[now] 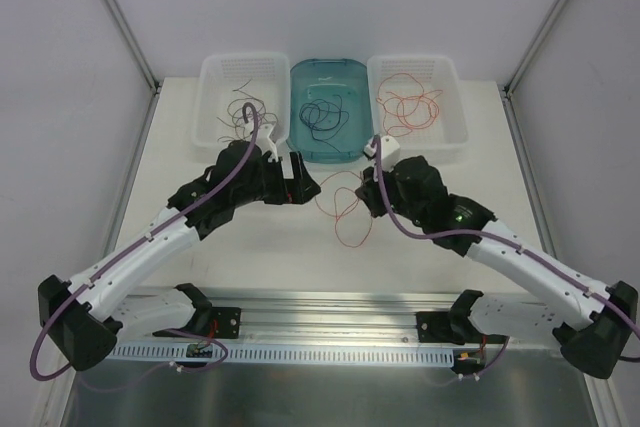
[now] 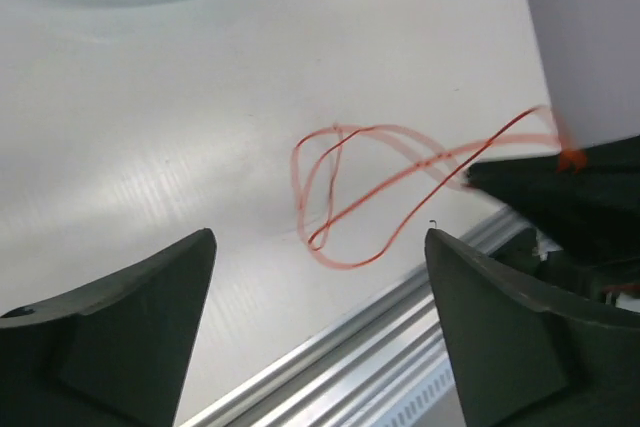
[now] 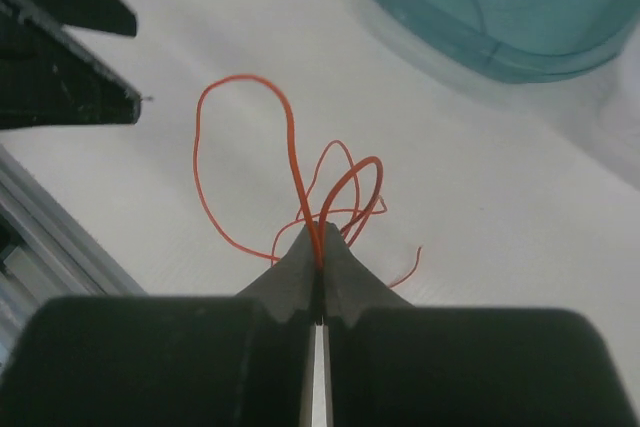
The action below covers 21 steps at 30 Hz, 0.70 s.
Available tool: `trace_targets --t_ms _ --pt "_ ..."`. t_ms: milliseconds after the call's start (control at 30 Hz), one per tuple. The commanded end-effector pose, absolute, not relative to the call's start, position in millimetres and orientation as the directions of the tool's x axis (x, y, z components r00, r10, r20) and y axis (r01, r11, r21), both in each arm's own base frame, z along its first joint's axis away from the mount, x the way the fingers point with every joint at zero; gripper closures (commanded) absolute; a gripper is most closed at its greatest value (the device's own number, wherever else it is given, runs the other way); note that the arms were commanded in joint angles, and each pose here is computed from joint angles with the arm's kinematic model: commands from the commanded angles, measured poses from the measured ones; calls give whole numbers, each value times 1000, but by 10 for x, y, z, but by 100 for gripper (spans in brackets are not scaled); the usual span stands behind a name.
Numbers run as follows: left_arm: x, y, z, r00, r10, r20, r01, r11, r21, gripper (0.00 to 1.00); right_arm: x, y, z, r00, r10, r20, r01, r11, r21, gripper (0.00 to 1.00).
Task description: Untangle the cables
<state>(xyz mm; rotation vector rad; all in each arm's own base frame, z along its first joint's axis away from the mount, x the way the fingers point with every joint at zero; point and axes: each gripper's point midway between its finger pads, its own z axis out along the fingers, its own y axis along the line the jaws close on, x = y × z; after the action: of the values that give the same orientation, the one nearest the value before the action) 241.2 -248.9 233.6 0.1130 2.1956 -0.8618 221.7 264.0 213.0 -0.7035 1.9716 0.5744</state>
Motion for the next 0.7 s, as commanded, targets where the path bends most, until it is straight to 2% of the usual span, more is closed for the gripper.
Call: trace_targets --t_ms 0,33,100,133,233,300,467,633,667 --pt "2458 -2229 2378 -638 -181 -748 331 813 -480 3 2378 2135 2543 -386 -250 -888 -567 824 15 99" --pt "2479 -2153 2350 -626 -172 -761 322 832 -453 1 2434 2083 2843 -352 -228 -908 -553 833 5 99" --pt "2476 -2027 2336 -615 -163 -772 322 841 -434 1 2532 1867 2953 -381 -246 -891 -494 869 -28 99" --pt "2470 -1975 2336 -607 -159 -778 322 847 -424 1 2589 1803 3214 -349 -228 -909 -476 878 -38 99" --pt "2360 -1912 2388 -577 -109 -809 403 824 -398 1 2817 1554 3395 -352 -235 -906 -383 919 -89 99" --pt "2293 -1834 2379 -538 -64 -841 446 824 -348 1 2976 1428 3726 -300 -188 -935 -330 940 -83 99" --pt "2186 -1621 2096 -531 -13 -847 424 862 -279 1 3560 1200 4326 -190 -103 -976 -204 977 -63 99" --pt "2116 -1572 1990 -562 32 -826 425 868 -256 1 4278 997 4444 -145 -3 -989 -125 992 15 99" --pt "2119 -1553 1987 -564 38 -825 420 874 -247 1 4511 1019 4253 -183 0 -983 -122 992 23 99"
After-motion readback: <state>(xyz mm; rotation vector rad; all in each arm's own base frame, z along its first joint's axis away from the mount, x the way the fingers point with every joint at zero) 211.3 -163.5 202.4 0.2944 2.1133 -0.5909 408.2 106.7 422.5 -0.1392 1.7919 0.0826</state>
